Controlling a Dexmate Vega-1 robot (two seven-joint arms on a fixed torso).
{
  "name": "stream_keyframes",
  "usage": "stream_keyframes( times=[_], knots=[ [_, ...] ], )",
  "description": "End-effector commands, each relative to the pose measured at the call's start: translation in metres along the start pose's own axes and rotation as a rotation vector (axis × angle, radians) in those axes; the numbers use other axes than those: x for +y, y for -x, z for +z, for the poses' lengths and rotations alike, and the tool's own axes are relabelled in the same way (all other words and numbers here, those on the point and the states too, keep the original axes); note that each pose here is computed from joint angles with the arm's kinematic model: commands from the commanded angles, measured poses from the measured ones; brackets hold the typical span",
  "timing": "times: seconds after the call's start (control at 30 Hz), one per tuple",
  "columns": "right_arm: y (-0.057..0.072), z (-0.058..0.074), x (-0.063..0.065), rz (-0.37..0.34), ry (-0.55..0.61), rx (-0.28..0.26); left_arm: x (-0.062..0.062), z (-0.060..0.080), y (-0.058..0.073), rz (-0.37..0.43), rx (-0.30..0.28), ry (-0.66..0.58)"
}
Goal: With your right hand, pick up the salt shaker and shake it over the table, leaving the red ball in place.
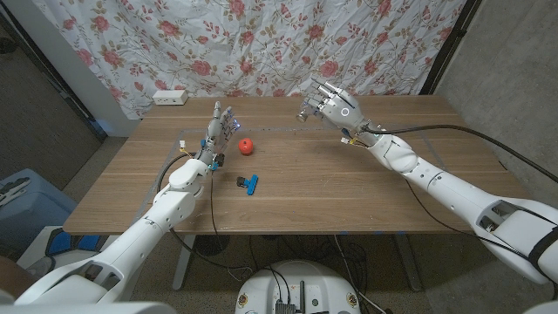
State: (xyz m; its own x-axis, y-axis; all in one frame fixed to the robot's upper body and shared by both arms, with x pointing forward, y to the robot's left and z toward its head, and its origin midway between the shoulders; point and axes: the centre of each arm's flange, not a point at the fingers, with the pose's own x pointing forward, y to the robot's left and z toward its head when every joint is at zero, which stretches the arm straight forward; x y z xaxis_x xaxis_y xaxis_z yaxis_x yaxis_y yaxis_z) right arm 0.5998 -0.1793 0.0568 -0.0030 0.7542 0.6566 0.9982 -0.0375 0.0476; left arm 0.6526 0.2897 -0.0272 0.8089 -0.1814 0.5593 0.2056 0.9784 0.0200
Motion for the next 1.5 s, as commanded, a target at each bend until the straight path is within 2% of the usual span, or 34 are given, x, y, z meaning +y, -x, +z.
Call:
stream_keyframes(
  times=[0.03, 0.5, 0.6, 0.87, 1.5],
  knots=[
    [-0.005, -0.014, -0.002, -0.01, 0.039, 0.035, 0.0, 0.0, 0.0, 0.0, 0.0, 0.0],
    [-0.001, -0.018, -0.003, -0.008, 0.039, 0.048, 0.0, 0.0, 0.0, 0.0, 0.0, 0.0],
    [0.0, -0.012, -0.004, -0.009, 0.032, 0.016, 0.0, 0.0, 0.0, 0.0, 0.0, 0.0],
    [0.002, 0.004, -0.007, -0.013, -0.001, -0.028, 0.0, 0.0, 0.0, 0.0, 0.0, 0.0],
    [0.013, 0.034, -0.012, -0.008, -0.067, -0.065, 0.0, 0.0, 0.0, 0.0, 0.0, 0.0]
  ],
)
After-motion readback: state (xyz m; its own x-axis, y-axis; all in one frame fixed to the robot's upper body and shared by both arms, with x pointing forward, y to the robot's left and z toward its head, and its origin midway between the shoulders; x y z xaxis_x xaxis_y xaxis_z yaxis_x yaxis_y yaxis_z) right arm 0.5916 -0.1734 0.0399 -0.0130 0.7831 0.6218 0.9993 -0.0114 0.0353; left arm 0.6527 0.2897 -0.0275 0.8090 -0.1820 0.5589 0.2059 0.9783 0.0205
